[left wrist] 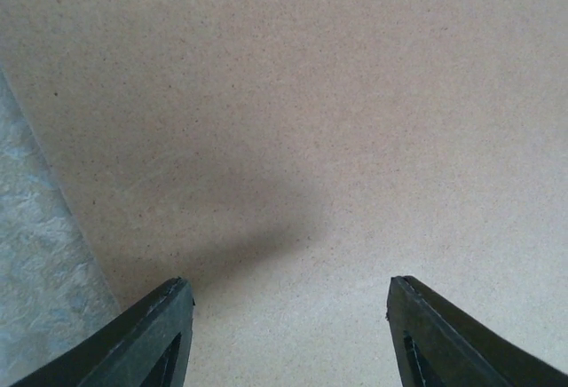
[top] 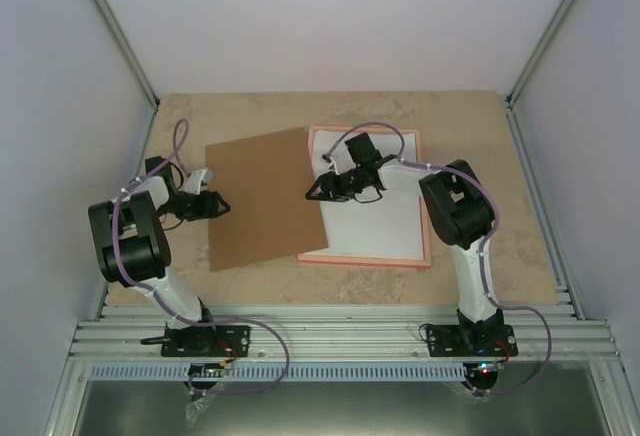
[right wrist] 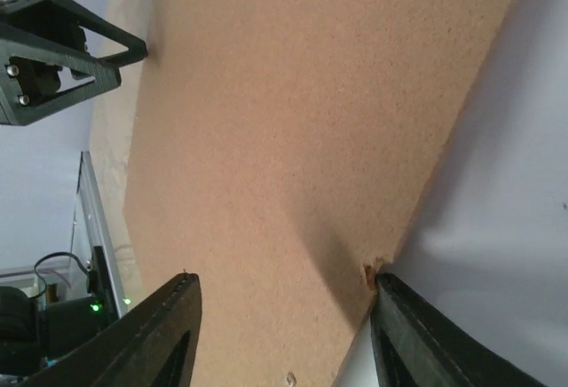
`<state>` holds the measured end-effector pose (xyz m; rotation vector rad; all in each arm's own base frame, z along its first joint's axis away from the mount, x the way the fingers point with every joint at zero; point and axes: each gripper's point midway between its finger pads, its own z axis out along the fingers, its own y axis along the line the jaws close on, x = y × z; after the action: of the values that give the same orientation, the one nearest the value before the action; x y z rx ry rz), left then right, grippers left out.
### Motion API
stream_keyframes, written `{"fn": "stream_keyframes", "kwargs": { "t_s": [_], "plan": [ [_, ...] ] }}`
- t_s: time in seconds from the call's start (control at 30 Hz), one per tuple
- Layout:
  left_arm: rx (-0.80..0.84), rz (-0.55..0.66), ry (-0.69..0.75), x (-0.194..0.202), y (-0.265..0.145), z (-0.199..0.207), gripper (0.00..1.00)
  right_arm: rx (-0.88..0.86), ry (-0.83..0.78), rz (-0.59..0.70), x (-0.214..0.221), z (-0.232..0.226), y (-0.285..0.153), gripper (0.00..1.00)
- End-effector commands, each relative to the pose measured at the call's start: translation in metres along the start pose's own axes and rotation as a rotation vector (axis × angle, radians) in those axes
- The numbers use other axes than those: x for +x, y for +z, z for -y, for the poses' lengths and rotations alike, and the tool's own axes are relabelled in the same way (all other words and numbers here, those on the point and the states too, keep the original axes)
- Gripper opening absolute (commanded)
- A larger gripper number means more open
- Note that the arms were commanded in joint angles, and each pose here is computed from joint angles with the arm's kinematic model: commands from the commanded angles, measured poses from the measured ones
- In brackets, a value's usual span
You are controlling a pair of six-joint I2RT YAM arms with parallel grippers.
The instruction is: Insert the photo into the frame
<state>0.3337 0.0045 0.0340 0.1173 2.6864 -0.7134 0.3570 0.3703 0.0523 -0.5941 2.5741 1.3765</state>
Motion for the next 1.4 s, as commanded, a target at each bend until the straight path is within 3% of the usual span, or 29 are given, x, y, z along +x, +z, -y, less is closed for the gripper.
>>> {"fn": "stream_keyframes", "kwargs": {
  "t_s": [0.0, 0.23, 0.47, 0.67, 0.8, 1.03, 1.23, 1.37],
  "plan": [
    [0.029, -0.007, -0.021, 0.003, 0.007, 0.000, 0.62, -0.118, 0.022, -0.004, -0.011, -0.020, 0.012, 0.49],
    [0.054, 0.004, -0.015, 0.001, 0.005, 0.007, 0.61, -0.188, 0.030, 0.015, -0.026, -0.042, 0.004, 0.35],
    [0.091, 0.029, 0.011, -0.004, -0.005, 0.022, 0.58, -0.269, 0.084, 0.032, -0.034, -0.065, -0.004, 0.28],
    [0.156, 0.082, 0.030, -0.018, -0.027, 0.047, 0.58, -0.210, 0.079, 0.079, -0.051, -0.077, -0.018, 0.02],
    [0.145, 0.154, 0.072, -0.040, -0.059, 0.063, 0.64, -0.168, 0.024, 0.117, -0.064, -0.091, -0.034, 0.00],
    [0.112, 0.353, 0.106, -0.093, -0.152, 0.086, 0.99, -0.102, -0.264, 0.277, -0.107, -0.146, -0.100, 0.00],
    [0.017, 0.555, 0.134, -0.129, -0.233, 0.108, 0.99, -0.044, -0.570, 0.463, -0.139, -0.212, -0.173, 0.00],
    [0.014, 0.699, 0.060, -0.143, -0.277, 0.118, 0.99, 0.096, -0.822, 0.581, -0.149, -0.247, -0.221, 0.01]
  ]
}}
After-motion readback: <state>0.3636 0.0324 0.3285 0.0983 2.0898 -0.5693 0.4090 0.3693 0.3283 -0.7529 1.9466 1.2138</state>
